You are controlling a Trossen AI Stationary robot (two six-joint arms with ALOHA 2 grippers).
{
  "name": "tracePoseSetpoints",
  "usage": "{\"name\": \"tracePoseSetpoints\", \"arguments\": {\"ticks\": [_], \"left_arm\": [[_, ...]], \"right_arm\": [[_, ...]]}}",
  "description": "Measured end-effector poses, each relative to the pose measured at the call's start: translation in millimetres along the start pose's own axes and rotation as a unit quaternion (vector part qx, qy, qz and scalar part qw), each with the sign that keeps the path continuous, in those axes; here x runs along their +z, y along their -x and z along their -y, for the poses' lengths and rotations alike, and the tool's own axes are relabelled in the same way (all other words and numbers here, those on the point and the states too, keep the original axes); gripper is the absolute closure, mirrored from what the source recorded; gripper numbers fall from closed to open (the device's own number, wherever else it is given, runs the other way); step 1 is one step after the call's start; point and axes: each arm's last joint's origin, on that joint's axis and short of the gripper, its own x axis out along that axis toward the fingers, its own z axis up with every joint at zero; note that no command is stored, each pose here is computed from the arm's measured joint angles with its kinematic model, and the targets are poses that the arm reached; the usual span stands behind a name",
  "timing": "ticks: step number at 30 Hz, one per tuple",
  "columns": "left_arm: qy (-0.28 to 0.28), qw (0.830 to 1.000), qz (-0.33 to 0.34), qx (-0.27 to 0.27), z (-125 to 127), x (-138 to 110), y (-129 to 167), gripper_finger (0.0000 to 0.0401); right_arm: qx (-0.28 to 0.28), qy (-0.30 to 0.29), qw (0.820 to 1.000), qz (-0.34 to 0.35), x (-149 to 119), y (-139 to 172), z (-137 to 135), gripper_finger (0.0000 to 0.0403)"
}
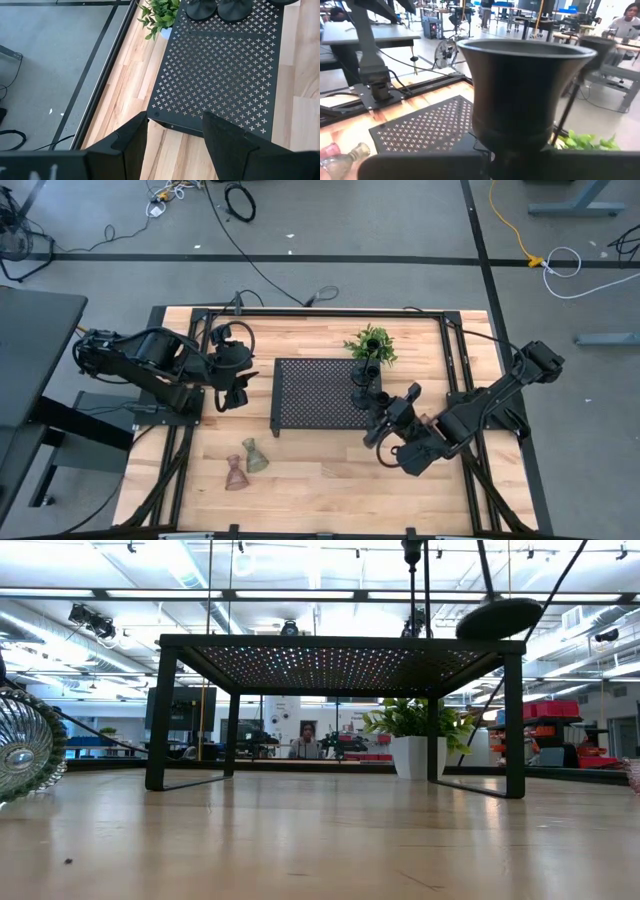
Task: Pick & Place candle stick holders
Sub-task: Put the black metal candle holder on the shelf
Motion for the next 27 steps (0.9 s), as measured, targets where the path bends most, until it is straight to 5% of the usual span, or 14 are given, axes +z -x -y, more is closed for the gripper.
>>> {"name": "tracePoseSetpoints", "arguments": {"ticks": [27], "left_arm": [[-0.002,1.000,0.000,0.000,0,0,0,0.0208]], "right_arm": [[-0.029,-0.021,0.999,0.008,11,-24,4,0.0389]]}}
